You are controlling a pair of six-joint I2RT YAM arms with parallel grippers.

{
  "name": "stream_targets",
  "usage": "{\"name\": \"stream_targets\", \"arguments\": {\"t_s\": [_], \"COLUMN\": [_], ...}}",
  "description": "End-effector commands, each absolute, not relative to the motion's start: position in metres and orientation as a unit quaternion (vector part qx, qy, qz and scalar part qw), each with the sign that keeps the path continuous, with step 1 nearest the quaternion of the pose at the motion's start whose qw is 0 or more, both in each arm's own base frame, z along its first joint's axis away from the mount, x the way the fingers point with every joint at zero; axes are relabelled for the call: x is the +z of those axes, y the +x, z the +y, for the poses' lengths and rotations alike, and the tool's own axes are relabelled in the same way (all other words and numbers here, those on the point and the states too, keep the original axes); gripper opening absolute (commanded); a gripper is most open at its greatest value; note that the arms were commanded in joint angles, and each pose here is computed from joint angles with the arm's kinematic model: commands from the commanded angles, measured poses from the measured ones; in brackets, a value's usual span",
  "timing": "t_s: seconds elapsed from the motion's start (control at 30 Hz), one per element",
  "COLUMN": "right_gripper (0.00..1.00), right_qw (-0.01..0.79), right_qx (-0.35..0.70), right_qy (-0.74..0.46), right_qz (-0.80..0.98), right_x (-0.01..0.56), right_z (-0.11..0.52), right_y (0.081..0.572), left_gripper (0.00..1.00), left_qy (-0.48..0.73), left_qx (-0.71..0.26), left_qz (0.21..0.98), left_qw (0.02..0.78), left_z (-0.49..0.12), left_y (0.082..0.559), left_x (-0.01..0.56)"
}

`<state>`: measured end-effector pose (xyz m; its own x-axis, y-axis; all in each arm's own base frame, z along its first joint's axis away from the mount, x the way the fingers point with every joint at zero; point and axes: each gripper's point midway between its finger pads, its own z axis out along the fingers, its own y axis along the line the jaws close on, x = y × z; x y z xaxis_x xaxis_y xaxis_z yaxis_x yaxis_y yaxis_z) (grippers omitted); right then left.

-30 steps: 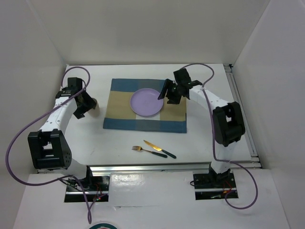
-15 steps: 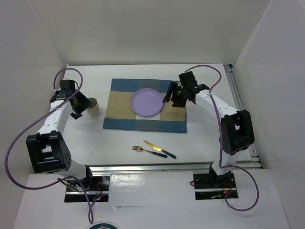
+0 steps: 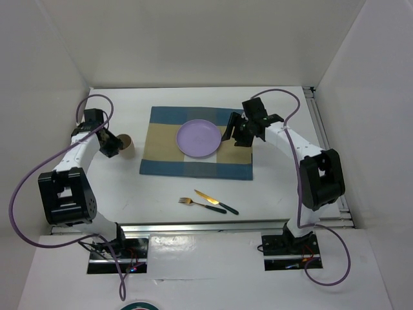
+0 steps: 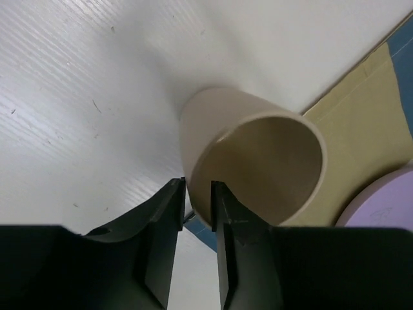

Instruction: Set the dinner table for one person

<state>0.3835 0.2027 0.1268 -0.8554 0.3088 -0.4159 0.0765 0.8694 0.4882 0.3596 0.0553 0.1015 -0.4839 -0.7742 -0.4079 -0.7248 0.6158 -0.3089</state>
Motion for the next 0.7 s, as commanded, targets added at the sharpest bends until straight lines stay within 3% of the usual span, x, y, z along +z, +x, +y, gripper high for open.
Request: {"name": "stream_targets", "arguments": {"t_s": [0.0, 0.07, 0.1, 0.17, 0.3, 0.43, 0.67], "right_gripper": [0.71, 0.71, 0.71, 0.71, 0.71, 0.72, 0.74], "right_qw": [0.283, 0.283, 0.288, 0.293, 0.311, 0.327, 0.354], "right_qx": [0.231, 0.232, 0.234, 0.235, 0.235, 0.208, 0.179], "right_qy": [0.098, 0.098, 0.097, 0.092, 0.088, 0.09, 0.125], "right_qz": [0.926, 0.925, 0.924, 0.922, 0.917, 0.917, 0.909], "right_x": [0.156, 0.159, 0.163, 0.169, 0.184, 0.193, 0.21], "right_z": [0.195, 0.195, 0.196, 0.195, 0.195, 0.183, 0.138], "right_y": [0.385, 0.385, 0.388, 0.387, 0.392, 0.393, 0.387], "left_gripper": [0.37, 0.27, 0.15, 0.0, 0.0, 0.0, 0.0], "left_qy": [-0.439, -0.433, -0.433, -0.415, -0.338, -0.194, -0.076], "left_qx": [-0.061, -0.066, -0.066, -0.083, -0.129, -0.164, -0.187], "left_qz": [0.851, 0.852, 0.852, 0.853, 0.866, 0.907, 0.924], "left_qw": [0.281, 0.286, 0.288, 0.304, 0.346, 0.335, 0.324], "left_z": [0.056, 0.055, 0.055, 0.051, 0.028, -0.05, -0.172], "left_y": [0.372, 0.376, 0.374, 0.38, 0.389, 0.388, 0.387], "left_x": [0.111, 0.117, 0.121, 0.137, 0.179, 0.206, 0.222]}}
